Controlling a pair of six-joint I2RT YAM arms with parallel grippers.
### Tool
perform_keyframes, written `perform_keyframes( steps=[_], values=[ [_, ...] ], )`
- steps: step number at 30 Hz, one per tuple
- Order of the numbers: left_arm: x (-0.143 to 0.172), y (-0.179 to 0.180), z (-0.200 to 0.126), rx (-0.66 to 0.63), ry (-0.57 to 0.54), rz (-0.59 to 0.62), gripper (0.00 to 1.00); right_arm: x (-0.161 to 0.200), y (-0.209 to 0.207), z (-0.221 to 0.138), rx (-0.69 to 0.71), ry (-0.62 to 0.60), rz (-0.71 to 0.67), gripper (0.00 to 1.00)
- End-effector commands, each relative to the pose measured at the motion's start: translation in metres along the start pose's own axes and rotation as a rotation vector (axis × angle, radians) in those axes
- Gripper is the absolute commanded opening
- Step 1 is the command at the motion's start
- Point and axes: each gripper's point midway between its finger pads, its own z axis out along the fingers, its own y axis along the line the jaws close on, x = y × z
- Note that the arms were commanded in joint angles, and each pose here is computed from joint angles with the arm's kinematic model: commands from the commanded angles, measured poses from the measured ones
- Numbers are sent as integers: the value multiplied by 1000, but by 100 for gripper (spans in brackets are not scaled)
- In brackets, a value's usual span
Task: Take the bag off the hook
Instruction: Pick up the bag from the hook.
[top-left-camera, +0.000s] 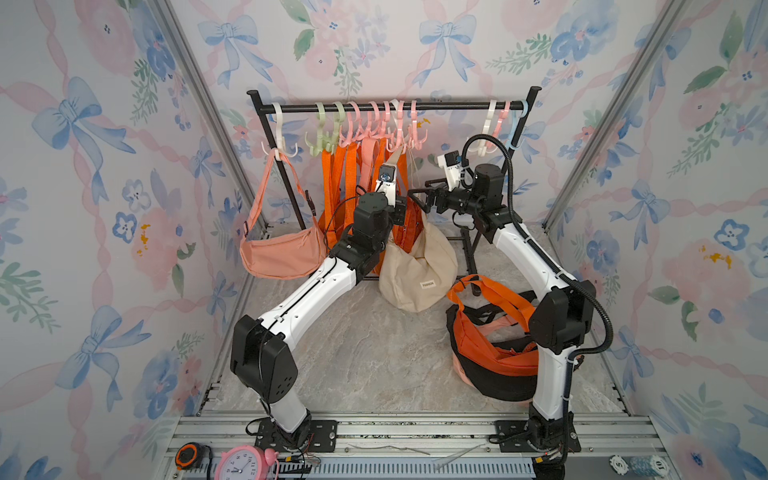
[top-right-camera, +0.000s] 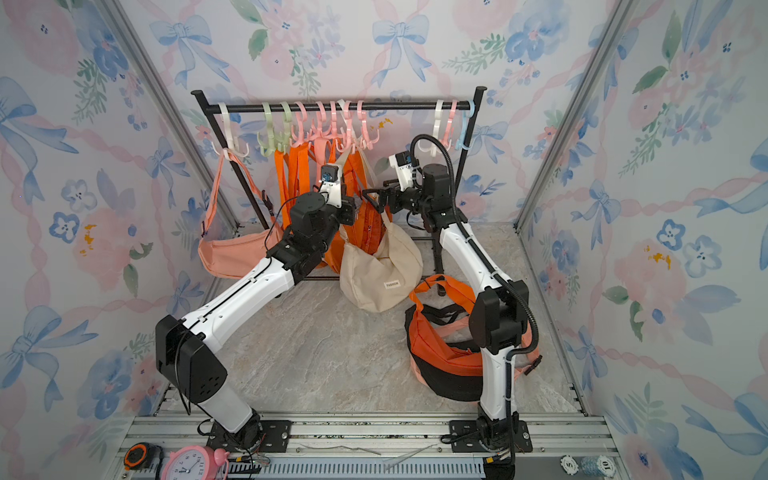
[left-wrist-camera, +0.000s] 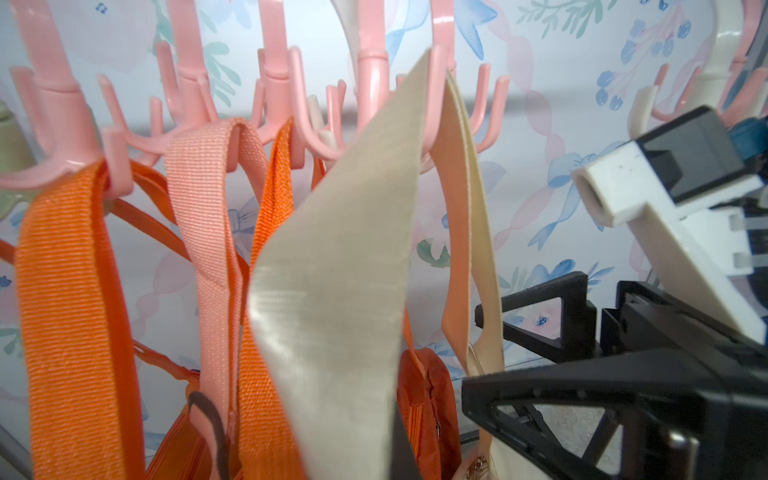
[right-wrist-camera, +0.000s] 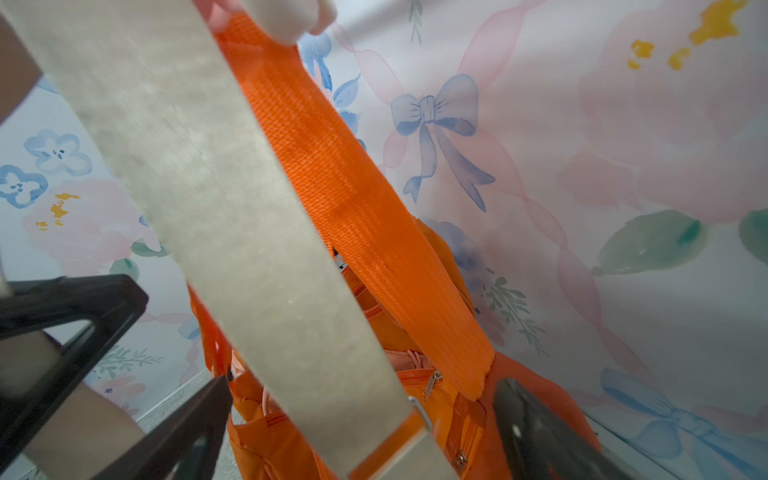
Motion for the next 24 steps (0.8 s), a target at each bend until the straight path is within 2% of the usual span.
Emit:
perform_keyframes(
  steps=[1, 3, 6, 9, 13, 24],
  values=[
    [-16, 4, -7, 13, -45, -10, 0, -32, 22, 1, 10, -47, -80, 100],
    [-17, 2, -7, 25, -49, -15, 0, -29, 11, 13, 57, -22, -85, 97],
    [-19, -2, -3, 41, -52, -9, 0, -31, -6, 24, 113, -8, -75, 81],
    [-24, -4, 0, 49, -64, -10, 0, -36, -12, 29, 139, -21, -54, 51],
    [-34, -10, 5, 67, -77, -8, 0, -47, -11, 25, 159, -55, -43, 0],
    [-102, -26, 19, 141, -172, -12, 0, -97, 35, -11, 164, -112, -123, 0]
  ],
)
